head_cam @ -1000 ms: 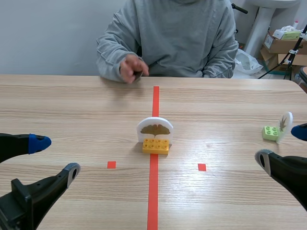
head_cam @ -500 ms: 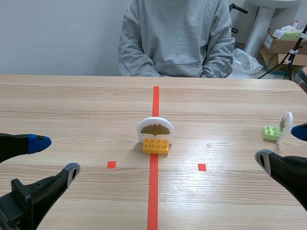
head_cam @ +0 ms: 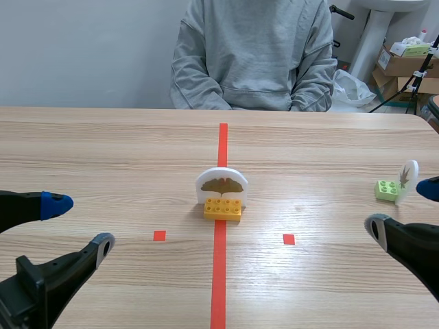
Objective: Do the leaf sorting experiment
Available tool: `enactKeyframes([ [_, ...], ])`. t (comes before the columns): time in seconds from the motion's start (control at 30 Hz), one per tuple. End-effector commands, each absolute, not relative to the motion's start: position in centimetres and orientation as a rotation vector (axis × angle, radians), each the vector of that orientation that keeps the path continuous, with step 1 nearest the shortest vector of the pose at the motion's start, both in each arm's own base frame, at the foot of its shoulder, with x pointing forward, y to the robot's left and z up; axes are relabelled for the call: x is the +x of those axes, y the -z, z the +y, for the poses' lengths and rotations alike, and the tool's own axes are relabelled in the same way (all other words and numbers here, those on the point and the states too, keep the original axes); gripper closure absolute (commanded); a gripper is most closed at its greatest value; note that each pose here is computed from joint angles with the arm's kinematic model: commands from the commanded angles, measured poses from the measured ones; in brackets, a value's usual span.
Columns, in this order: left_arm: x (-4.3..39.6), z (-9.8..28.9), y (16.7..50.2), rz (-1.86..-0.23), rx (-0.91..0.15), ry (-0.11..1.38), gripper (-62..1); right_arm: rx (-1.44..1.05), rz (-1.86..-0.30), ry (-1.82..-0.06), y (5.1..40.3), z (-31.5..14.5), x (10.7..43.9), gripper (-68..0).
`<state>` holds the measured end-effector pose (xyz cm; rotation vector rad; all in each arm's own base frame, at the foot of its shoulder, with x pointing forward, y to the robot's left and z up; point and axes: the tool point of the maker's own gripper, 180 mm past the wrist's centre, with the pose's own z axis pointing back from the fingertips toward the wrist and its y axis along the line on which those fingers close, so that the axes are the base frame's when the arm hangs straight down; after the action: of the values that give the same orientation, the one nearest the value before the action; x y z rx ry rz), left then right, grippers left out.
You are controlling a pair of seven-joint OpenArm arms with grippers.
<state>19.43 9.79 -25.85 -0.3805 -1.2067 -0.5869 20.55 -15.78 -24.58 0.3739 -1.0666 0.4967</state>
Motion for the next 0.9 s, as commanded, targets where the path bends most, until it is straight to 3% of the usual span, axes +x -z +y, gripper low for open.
enactKeyframes([
  [0.0, 19.71, 9.39, 24.87, -1.243, -0.395, 0.577, -45.4, 0.382, -1.087, -0.511, 24.03, -15.71, 20.89, -57.6],
  [0.87, 19.71, 9.39, 24.87, -1.243, -0.395, 0.577, -45.4, 0.373, -1.082, -0.517, 24.17, -15.78, 20.87, -57.6],
])
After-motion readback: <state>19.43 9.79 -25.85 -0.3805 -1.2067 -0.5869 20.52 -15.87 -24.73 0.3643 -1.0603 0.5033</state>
